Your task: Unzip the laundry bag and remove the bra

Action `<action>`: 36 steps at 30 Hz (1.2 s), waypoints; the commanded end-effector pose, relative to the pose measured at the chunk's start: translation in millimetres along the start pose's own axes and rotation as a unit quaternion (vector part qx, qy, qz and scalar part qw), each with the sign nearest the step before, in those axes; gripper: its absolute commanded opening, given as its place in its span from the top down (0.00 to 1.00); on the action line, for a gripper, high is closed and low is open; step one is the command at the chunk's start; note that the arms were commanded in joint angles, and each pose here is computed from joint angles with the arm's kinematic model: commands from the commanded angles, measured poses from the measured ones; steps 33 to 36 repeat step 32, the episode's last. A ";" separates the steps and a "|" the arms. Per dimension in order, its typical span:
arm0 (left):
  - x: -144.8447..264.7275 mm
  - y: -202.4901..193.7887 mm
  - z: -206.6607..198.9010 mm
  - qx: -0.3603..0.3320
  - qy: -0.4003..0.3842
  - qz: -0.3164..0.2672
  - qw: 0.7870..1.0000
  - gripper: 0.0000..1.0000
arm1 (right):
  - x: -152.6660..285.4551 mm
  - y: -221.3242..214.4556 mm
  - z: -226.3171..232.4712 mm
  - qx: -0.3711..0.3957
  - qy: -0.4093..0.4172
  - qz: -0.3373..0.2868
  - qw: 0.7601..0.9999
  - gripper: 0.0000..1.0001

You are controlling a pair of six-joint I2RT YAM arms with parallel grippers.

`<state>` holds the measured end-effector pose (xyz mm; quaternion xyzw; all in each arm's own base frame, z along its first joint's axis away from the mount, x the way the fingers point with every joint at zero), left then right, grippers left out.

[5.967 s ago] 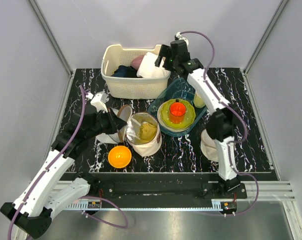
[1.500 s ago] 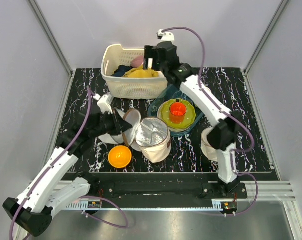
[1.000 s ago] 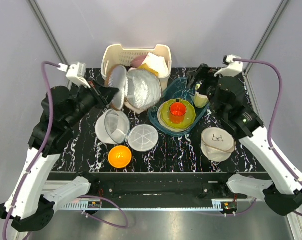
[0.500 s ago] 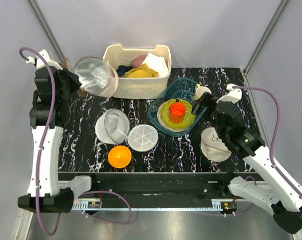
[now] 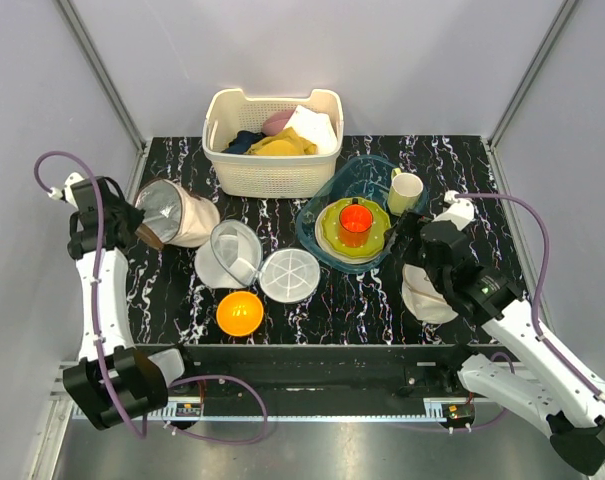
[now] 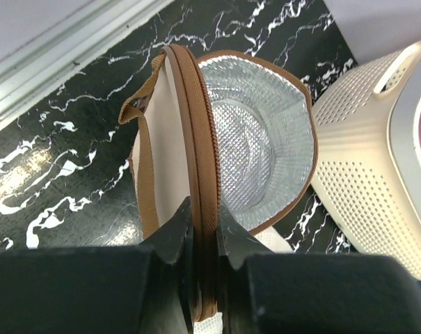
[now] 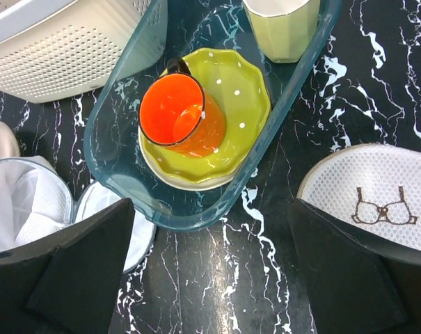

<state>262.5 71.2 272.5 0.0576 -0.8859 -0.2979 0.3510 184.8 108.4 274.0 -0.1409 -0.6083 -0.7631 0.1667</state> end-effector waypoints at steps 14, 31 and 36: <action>71.4 32.0 -28.9 -0.010 -0.111 -0.077 0.991 0.01 | -15.3 4.5 8.4 0.020 -0.048 0.055 0.997 0.00; 106.2 -79.0 -3.0 -0.118 -0.189 0.092 0.970 0.01 | -25.9 -4.5 4.3 0.037 -0.091 0.078 0.992 0.00; 105.2 -81.3 -1.0 -0.119 -0.186 0.096 0.971 0.01 | -26.2 -5.5 3.6 0.037 -0.093 0.080 0.992 0.00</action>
Point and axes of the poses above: each gripper's point midway between its finger pads, its own x axis back along the fingers, its own z axis along the line the jaws close on, y = z × x, the point moved 8 cm from there along x, back along the fingers, and after that the axes turned 11 degrees about x, right-handed, at the moved point
